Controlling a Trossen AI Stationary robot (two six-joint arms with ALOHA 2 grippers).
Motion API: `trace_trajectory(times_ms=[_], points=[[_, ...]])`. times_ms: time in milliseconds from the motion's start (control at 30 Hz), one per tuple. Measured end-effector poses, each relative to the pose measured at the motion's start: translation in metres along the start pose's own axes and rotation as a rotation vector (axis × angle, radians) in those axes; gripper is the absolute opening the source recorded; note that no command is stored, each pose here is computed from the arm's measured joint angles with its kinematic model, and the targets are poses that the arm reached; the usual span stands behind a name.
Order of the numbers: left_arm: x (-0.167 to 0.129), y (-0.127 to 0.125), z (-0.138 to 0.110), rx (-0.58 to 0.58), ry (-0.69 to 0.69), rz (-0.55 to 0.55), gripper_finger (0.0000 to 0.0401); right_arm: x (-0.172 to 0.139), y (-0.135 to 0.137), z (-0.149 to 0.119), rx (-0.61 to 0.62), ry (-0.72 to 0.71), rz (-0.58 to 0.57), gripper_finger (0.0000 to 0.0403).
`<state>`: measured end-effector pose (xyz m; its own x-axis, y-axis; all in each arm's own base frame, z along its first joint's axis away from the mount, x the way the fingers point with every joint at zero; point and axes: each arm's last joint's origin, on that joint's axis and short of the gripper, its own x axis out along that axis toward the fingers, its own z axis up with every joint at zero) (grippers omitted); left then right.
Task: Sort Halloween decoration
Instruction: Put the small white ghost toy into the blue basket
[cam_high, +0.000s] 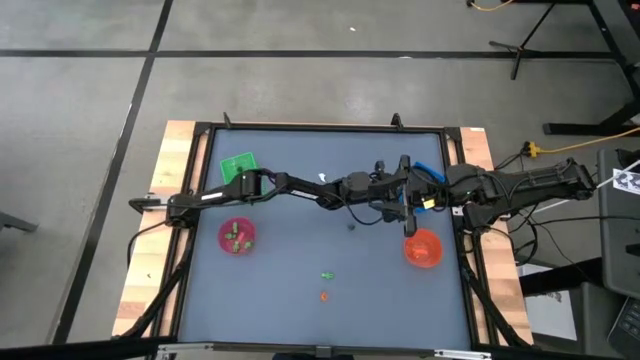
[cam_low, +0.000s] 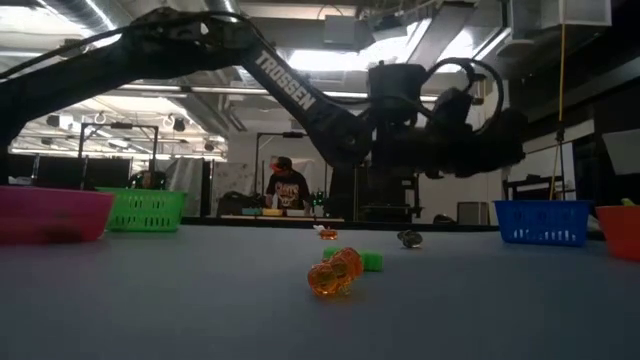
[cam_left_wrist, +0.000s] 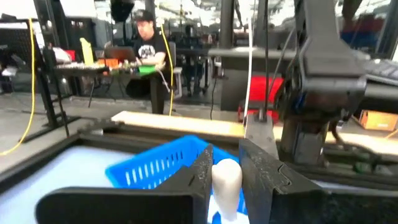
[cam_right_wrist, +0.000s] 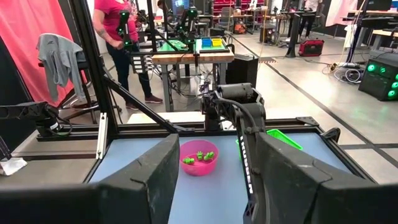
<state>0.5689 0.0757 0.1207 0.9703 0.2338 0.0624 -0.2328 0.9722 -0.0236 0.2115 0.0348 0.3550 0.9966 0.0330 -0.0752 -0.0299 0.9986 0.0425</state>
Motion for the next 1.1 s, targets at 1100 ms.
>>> trace_trajectory(times_ms=[1100], points=[[0.0, 0.009, -0.017, 0.016, 0.118, 0.024, 0.0126, 0.0, 0.0, 0.0, 0.0, 0.001, 0.0, 0.0214]])
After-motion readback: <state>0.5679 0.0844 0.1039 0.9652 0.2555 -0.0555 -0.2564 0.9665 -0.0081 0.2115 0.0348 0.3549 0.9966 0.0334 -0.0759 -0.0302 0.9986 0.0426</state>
